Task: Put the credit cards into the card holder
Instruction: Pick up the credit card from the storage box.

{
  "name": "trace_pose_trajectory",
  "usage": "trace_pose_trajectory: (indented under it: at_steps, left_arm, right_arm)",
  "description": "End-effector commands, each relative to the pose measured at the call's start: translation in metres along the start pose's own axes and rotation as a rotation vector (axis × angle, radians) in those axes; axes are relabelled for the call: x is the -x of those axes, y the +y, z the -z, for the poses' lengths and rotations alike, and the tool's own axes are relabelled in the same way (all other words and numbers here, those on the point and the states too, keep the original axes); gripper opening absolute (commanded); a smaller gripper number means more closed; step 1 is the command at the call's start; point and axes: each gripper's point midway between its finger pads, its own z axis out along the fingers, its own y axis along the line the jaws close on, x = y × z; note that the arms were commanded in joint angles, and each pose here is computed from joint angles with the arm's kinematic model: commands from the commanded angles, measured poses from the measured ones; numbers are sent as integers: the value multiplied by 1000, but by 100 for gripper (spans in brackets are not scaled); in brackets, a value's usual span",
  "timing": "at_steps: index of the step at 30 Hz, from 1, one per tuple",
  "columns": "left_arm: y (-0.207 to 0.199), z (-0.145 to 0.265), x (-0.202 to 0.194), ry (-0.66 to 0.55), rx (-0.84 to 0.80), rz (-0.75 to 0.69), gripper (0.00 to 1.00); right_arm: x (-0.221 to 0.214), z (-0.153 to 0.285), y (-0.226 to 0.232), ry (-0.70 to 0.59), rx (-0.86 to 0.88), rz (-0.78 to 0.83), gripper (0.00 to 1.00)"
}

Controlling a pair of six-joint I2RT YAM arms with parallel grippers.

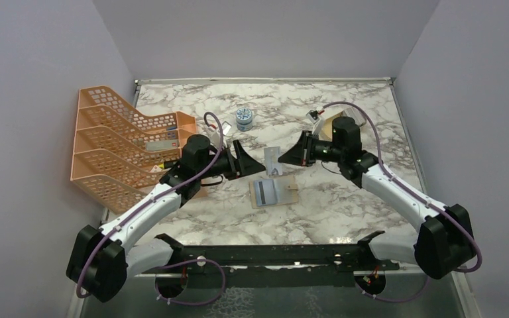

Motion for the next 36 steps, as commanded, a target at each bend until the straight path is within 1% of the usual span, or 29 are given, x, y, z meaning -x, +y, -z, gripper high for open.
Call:
trace_pose_trajectory:
  at_steps: [1, 6, 9, 11, 14, 16, 17, 25, 26, 27, 28, 36]
  left_arm:
    - [-30, 1, 3, 12, -147, 43, 62]
    - [-33, 3, 4, -6, -159, 50, 53]
    - [-34, 3, 6, -17, -162, 51, 45]
    - [-34, 3, 6, -19, -164, 50, 35]
    - [-35, 4, 7, -24, -166, 47, 13]
    - [-34, 4, 8, -28, -164, 44, 5]
    - [-33, 3, 7, -27, -162, 43, 4]
    - [-24, 3, 6, -42, -135, 65, 7]
    - [-24, 3, 6, -48, -136, 65, 10]
    - [-24, 3, 7, -51, -133, 69, 19]
    - [-24, 4, 7, -55, -133, 69, 24]
    - [-21, 2, 6, -51, -124, 85, 26]
  right_arm:
    - [1, 7, 59, 5, 285, -19, 1]
    - [-9, 5, 68, 40, 354, -49, 1]
    - [-13, 2, 68, 51, 360, -58, 1]
    - [-14, 0, 66, 57, 359, -57, 1]
    - [-16, -3, 62, 60, 342, -63, 1]
    - [-18, -5, 59, 67, 331, -69, 1]
    - [-19, -6, 57, 69, 323, -70, 1]
    - [-28, -10, 45, 89, 285, -89, 1]
    - [-29, -10, 44, 90, 282, -90, 1]
    - [-29, -10, 43, 89, 280, -91, 1]
    - [-30, -10, 43, 91, 281, -92, 1]
    - [-30, -10, 40, 83, 269, -87, 1]
